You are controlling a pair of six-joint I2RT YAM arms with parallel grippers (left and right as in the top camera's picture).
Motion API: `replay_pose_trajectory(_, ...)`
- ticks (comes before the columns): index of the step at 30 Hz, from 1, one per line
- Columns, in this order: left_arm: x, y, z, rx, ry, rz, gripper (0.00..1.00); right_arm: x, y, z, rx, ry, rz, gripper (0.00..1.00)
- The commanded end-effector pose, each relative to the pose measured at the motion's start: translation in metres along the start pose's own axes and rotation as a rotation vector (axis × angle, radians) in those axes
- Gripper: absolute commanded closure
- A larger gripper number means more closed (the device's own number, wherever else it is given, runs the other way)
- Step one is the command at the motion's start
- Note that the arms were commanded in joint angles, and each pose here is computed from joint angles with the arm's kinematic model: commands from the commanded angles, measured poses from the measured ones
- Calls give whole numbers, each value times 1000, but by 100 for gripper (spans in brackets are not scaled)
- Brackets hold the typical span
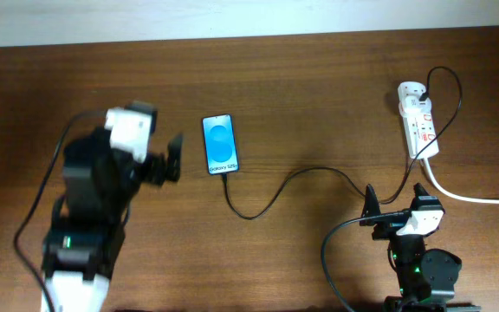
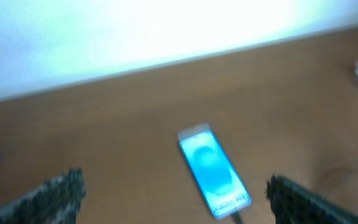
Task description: Plug charger to phone and switch on socket
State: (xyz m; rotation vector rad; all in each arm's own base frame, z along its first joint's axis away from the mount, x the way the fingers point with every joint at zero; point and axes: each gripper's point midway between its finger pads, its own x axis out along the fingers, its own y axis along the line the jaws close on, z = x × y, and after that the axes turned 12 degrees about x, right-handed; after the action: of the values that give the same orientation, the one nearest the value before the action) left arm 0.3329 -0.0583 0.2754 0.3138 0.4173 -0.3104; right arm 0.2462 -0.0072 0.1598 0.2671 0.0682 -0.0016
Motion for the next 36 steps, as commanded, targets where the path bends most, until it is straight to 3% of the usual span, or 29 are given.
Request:
replay_pose_trajectory(1, -19, 5, -45, 21, -65, 98, 1, 0, 1, -3, -1, 7, 5, 2)
replay_pose_trajectory(3, -29, 3, -72, 35, -192, 180, 1, 0, 1, -3, -1, 7, 6, 2)
replay_pose_trajectory(7, -32, -12, -114, 101, -307, 239, 1, 0, 1, -3, -1, 7, 5, 2)
replay_pose_trajectory(10, -25, -22, -143, 105, -309, 238, 1, 0, 1, -3, -1, 7, 6, 2)
replay_pose_trajectory(14, -25, -27, -156, 108, -266, 224, 1, 0, 1, -3, -1, 7, 6, 2)
replay_pose_trajectory(18, -35, -25, -142, 120, -334, 247, 1, 0, 1, -3, -1, 7, 5, 2)
replay_pose_trajectory(36, -34, -26, -143, 109, -330, 240, 1, 0, 1, -3, -1, 7, 5, 2)
